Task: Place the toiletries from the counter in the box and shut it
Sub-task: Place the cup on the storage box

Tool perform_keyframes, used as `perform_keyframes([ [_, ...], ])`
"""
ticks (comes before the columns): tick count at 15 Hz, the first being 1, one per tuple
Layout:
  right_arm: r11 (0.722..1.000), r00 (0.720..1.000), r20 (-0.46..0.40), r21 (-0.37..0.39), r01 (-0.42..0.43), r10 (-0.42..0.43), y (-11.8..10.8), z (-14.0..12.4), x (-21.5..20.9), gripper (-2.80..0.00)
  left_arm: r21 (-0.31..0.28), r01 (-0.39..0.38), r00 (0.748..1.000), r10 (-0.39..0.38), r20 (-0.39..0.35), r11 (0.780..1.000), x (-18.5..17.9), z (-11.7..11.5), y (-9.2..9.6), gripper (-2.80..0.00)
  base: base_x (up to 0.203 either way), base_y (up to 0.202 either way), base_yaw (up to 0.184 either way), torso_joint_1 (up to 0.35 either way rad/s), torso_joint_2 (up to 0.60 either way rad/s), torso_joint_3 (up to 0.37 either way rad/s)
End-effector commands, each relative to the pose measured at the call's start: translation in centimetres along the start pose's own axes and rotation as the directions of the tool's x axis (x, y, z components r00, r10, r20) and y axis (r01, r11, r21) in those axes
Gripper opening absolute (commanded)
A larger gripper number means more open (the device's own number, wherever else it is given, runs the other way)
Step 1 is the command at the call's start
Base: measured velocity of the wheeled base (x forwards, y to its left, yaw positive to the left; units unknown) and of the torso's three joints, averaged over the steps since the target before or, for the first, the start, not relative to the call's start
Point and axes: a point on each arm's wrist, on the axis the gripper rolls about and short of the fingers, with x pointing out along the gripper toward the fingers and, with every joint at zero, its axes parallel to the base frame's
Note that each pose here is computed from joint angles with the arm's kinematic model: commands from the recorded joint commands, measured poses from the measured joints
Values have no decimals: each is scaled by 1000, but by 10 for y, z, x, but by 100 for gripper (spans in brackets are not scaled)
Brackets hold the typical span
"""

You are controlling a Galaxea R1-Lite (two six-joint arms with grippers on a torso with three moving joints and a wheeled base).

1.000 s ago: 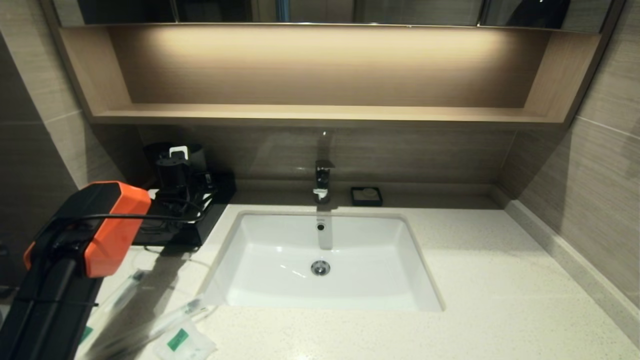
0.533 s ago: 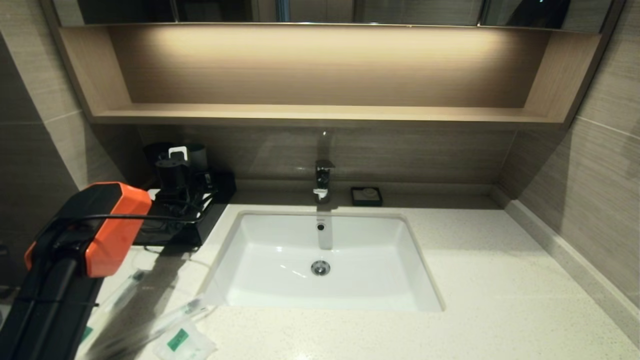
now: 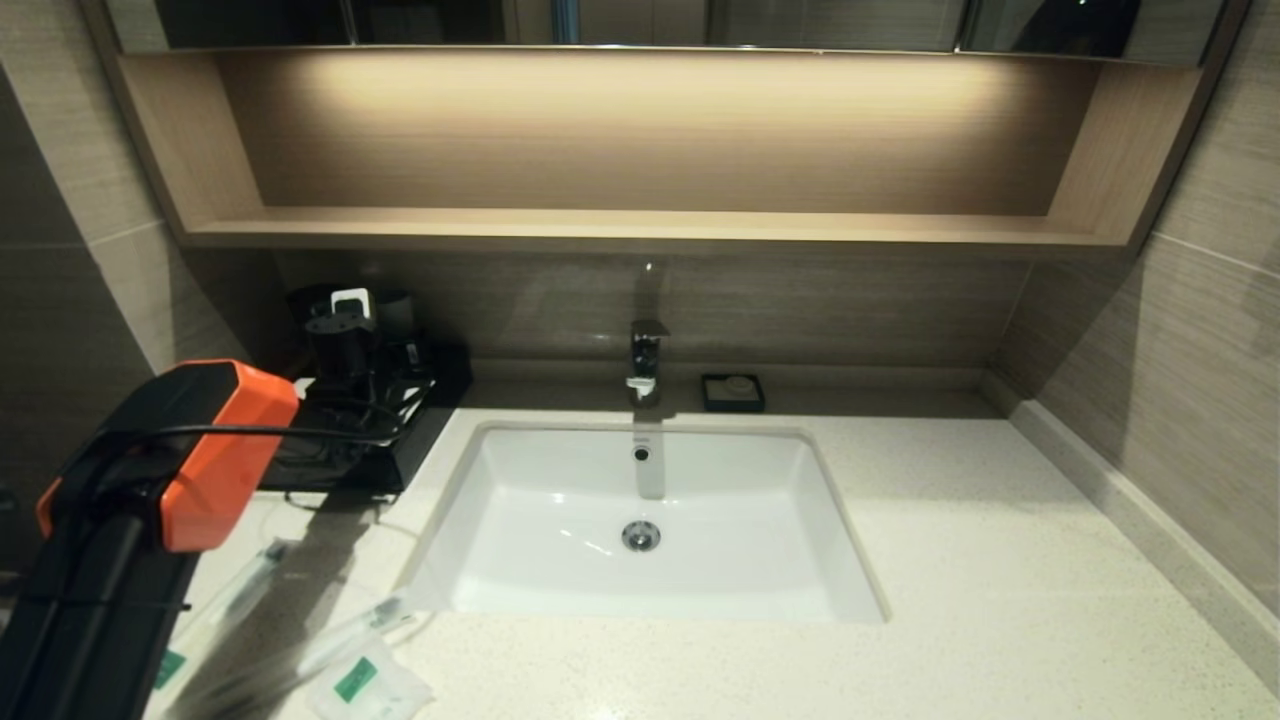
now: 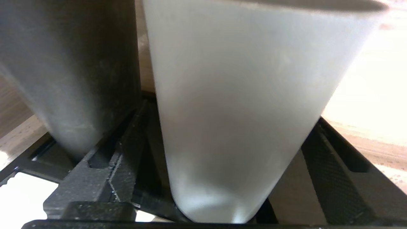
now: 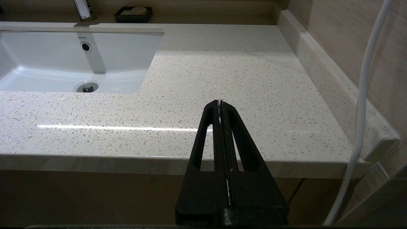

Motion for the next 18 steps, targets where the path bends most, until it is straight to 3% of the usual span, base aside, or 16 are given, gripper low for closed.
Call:
perform_keyframes([
  [1,1000,1000,1,0,0,0,0,0,0,-280,-3,-1,1000,1,16,1000,-5,7,1,0,0,0,0,0,0,0],
  [10,1000,1000,1,-1,0,0,0,0,0,-280,-2,-12,1000,12,5,1000,-33,33,5,0,0,0,0,0,0,0],
  [15,1000,1000,2,-1,0,0,0,0,0,-280,9,-27,998,27,-50,1000,-57,19,10,0,0,0,0,0,0,0],
  [18,1000,1000,1,-2,0,0,0,0,0,-280,5,-27,999,27,-25,1000,-65,15,11,0,0,0,0,0,0,0],
])
